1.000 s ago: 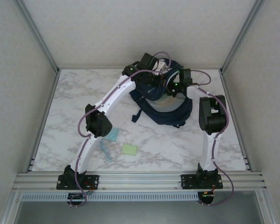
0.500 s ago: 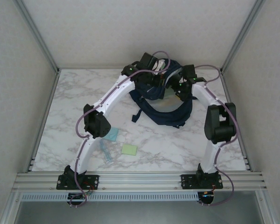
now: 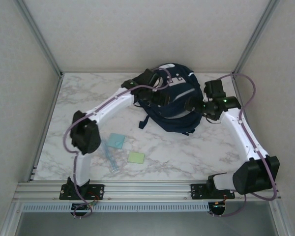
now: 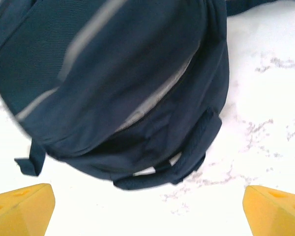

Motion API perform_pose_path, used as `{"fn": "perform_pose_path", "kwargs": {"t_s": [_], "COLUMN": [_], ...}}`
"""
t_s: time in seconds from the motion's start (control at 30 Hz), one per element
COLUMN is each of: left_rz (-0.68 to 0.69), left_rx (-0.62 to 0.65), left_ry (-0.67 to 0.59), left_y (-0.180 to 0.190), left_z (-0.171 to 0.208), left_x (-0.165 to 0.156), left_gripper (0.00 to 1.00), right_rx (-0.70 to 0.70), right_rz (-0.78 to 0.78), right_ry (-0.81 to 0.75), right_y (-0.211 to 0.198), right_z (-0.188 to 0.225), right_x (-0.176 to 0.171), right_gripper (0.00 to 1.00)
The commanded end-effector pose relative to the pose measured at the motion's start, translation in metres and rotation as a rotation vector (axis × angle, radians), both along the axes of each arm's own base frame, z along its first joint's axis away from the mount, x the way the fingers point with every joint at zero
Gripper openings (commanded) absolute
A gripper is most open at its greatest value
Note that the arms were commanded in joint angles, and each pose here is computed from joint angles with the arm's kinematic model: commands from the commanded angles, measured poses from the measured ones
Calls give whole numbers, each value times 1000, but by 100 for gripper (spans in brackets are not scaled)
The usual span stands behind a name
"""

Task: Pack books, pencil case, and school supplies into a backpack

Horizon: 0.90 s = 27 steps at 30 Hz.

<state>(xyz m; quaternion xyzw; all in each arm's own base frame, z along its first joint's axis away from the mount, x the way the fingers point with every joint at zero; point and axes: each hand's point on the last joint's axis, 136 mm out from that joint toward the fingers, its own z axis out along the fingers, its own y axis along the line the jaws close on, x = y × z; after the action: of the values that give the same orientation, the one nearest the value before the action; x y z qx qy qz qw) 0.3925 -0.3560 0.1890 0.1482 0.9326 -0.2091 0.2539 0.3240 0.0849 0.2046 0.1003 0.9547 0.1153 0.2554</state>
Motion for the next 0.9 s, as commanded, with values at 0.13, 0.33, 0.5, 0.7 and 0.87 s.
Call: {"fn": "perform_pose_path", "kwargs": {"t_s": [0.13, 0.33, 0.5, 0.7, 0.87], "left_rz": [294, 506, 687, 879, 972], "left_rx": [98, 233, 272, 244, 221], "left_ry": [-105, -49, 25, 152, 227], "left_y": [109, 191, 247, 290, 309], "left_z": [23, -18, -56, -101, -134], "left_x": [-33, -72, -97, -116, -126], "left_gripper": [100, 100, 100, 100, 99], "right_rx": [78, 129, 121, 65, 60], "right_rz": [18, 55, 112, 149, 142], "right_ry": [2, -49, -16, 14, 16], "right_y": [32, 70, 96, 105, 103], "right_z": [-20, -31, -47, -58, -61], "right_x": [-26, -20, -19, -18, -19], "right_gripper": [98, 98, 98, 98, 98]}}
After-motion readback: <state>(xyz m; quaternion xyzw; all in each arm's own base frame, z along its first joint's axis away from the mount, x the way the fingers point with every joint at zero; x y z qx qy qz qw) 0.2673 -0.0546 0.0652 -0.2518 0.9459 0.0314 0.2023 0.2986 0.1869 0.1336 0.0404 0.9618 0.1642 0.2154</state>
